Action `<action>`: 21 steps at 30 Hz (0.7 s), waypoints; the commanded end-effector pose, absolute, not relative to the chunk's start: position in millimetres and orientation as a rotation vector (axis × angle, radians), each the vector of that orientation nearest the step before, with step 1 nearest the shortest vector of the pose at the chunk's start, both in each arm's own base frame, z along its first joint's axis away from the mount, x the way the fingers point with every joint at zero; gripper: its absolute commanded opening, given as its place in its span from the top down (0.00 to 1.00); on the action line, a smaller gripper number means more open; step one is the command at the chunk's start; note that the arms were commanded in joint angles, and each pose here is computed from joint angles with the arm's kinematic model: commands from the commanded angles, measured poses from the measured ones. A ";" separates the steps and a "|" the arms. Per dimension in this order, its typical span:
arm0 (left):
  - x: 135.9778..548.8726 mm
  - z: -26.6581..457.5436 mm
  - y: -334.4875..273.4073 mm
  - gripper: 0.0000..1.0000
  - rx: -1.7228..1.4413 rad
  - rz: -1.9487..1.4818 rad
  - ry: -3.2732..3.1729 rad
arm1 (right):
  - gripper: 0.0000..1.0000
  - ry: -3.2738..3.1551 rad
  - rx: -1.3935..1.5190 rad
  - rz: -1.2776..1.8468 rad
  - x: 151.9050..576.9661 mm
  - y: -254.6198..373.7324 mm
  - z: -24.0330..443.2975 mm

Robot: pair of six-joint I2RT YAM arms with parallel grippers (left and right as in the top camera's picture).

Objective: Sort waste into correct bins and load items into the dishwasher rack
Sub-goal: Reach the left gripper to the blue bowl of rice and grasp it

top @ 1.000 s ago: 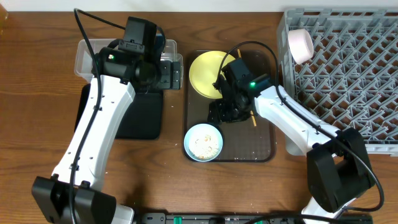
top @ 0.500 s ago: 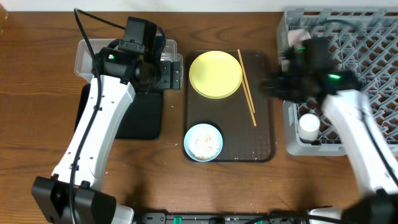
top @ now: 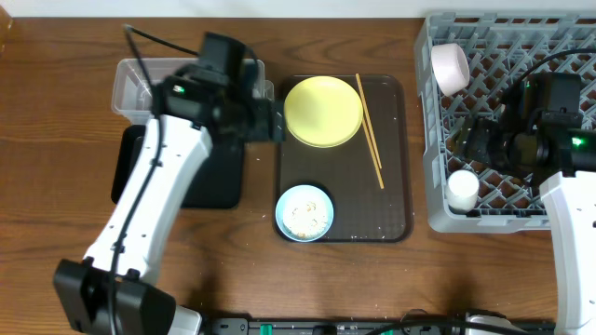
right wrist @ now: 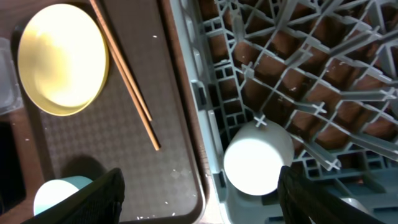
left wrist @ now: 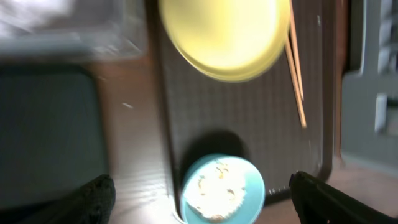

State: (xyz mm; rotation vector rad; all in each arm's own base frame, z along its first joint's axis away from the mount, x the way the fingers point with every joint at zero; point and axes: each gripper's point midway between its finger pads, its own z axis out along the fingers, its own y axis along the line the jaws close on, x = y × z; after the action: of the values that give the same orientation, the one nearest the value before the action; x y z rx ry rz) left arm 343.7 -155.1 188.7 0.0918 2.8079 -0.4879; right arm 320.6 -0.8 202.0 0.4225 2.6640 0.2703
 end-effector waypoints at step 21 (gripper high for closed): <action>241.9 58.3 -277.6 0.19 0.363 -0.057 3.045 | 0.23 2.655 0.398 0.226 319.8 -8.3 205.5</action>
State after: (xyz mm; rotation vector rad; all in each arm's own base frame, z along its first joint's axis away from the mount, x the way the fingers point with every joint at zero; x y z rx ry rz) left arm 240.1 -281.3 72.9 0.4103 3.0337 -0.1463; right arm 320.4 -3.7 201.7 0.4097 2.6656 0.2437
